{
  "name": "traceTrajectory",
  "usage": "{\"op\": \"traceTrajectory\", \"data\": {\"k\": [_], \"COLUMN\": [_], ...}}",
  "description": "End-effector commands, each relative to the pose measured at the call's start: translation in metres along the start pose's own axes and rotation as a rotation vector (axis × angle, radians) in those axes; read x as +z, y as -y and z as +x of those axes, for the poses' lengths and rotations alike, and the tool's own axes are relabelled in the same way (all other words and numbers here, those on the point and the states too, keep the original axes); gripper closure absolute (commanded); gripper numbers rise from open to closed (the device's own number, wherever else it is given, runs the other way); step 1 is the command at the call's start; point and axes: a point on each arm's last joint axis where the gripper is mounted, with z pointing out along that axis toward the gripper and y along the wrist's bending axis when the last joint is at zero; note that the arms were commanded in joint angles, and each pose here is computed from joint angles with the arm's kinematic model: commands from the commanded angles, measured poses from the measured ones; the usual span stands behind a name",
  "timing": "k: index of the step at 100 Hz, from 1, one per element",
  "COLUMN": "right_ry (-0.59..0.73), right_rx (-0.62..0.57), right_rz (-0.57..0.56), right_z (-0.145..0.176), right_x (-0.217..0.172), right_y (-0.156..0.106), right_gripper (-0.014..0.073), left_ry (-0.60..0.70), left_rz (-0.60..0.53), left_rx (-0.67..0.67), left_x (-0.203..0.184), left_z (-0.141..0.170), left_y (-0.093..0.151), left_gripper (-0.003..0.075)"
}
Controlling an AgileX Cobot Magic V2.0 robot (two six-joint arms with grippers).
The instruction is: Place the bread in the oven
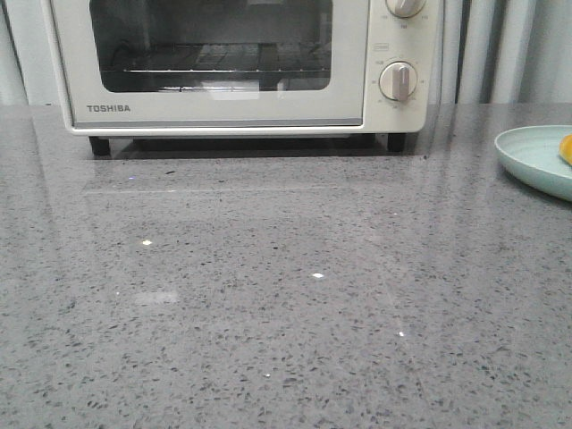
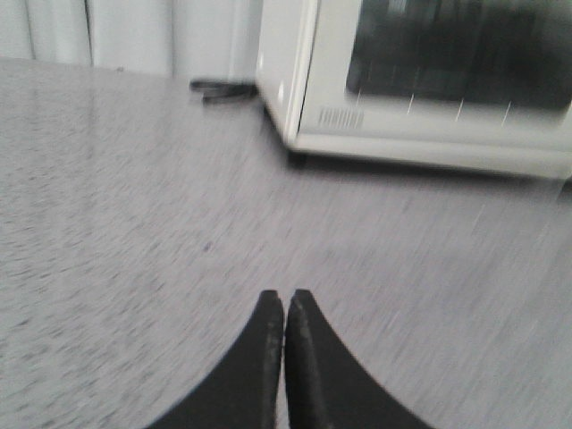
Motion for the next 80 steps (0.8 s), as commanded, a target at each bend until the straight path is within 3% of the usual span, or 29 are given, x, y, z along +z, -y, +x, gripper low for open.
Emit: {"op": "traceTrajectory", "data": {"k": [1, 7, 12, 22, 30, 50, 55, 67, 80], "right_ry": [0.331, 0.483, 0.516, 0.325, 0.223, 0.298, 0.260, 0.134, 0.062], "right_rx": [-0.011, 0.024, 0.138, 0.548, 0.726, 0.740, 0.740, 0.684, 0.558], "right_rz": [-0.032, -0.047, -0.052, -0.020, -0.017, -0.018, -0.031, -0.051, -0.039], "right_z": [-0.023, -0.036, -0.038, -0.023, -0.014, -0.033, -0.042, -0.064, -0.092], "right_x": [-0.005, -0.011, -0.012, -0.005, -0.002, -0.005, -0.005, 0.000, 0.013], "right_y": [-0.005, -0.005, -0.003, 0.005, 0.004, 0.009, 0.010, 0.010, 0.015], "right_gripper": [0.0643, 0.0643, 0.0643, 0.0643, 0.0643, 0.0643, 0.0643, 0.0643, 0.0643], "left_ry": [0.190, 0.229, 0.234, 0.240, 0.265, 0.331, 0.322, 0.266, 0.140], "left_rz": [-0.002, -0.005, -0.003, -0.002, -0.012, -0.019, 0.002, 0.026, 0.016], "left_rx": [-0.238, -0.359, -0.460, -0.575, -0.578, -0.549, -0.473, -0.143, 0.038], "left_x": [-0.002, -0.003, -0.003, -0.003, -0.004, -0.007, -0.008, -0.005, 0.014], "left_z": [-0.011, -0.014, -0.014, -0.014, -0.016, -0.031, -0.041, -0.079, -0.119], "left_y": [-0.004, -0.006, -0.007, -0.008, -0.009, -0.009, -0.002, 0.017, 0.031], "left_gripper": [0.0741, 0.0741, 0.0741, 0.0741, 0.0741, 0.0741, 0.0741, 0.0741, 0.0741]}}
